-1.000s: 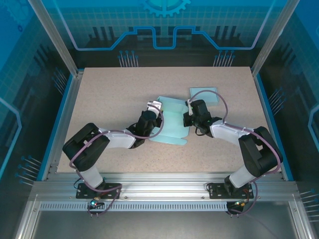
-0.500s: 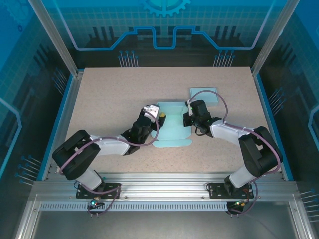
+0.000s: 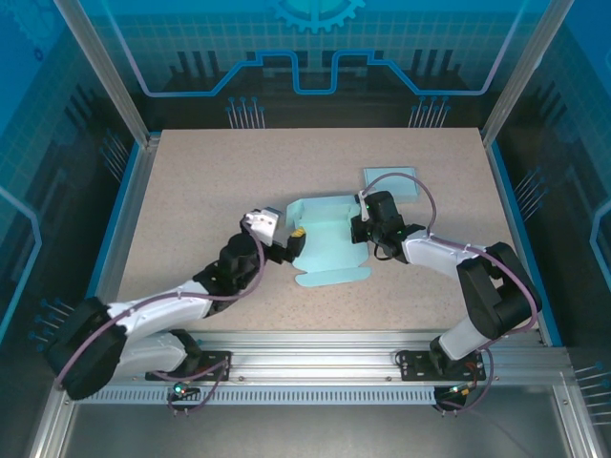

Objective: Fold the paper box

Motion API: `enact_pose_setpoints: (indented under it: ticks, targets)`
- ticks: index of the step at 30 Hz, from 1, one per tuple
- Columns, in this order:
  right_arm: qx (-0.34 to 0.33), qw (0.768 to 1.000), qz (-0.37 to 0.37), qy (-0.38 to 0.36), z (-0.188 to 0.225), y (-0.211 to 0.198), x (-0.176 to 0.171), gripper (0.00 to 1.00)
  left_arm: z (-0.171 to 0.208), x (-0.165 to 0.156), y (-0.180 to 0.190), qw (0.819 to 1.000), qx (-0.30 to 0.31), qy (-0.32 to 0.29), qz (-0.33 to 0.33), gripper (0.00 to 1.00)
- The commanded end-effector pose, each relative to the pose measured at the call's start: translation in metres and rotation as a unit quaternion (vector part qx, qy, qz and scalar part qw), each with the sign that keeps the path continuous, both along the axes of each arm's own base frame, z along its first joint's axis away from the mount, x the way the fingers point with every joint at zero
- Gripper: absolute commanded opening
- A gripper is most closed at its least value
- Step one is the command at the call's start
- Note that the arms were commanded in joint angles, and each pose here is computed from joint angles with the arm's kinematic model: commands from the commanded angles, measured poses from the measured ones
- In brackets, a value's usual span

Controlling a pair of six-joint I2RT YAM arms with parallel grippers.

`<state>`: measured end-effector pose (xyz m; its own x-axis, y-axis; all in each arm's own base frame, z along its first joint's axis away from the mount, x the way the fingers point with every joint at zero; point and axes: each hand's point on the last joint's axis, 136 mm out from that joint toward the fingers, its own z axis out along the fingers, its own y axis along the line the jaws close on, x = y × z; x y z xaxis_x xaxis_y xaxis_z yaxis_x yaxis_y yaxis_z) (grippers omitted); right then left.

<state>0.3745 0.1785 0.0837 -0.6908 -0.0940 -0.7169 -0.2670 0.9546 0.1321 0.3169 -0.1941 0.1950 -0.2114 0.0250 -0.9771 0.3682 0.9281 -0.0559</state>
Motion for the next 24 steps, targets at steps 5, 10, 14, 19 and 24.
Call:
enact_pose_setpoints:
  ticks: [5, 10, 14, 19, 24]
  targets:
    - [0.009, 1.0, 0.01, -0.009, 0.006, 0.008, -0.001, 0.0, -0.014, 0.005, 0.08, 0.991, -0.032, 0.087, 0.094, 0.99]
    - [0.012, 1.0, 0.012, -0.008, 0.006, 0.009, -0.001, 0.0, -0.031, 0.02, 0.093, 0.986, -0.006, 0.119, 0.115, 0.99]
    - [0.011, 1.0, 0.011, -0.009, 0.007, 0.009, -0.001, 0.0, -0.047, 0.039, 0.082, 0.986, 0.015, 0.143, 0.084, 0.99]
    - [0.009, 1.0, 0.01, -0.011, 0.007, 0.008, -0.001, 0.0, -0.053, 0.054, 0.054, 0.987, 0.037, 0.154, 0.008, 0.99]
    - [0.008, 1.0, 0.01, -0.01, 0.006, 0.008, -0.001, 0.0, -0.058, 0.057, 0.032, 0.983, 0.038, 0.173, -0.05, 0.99]
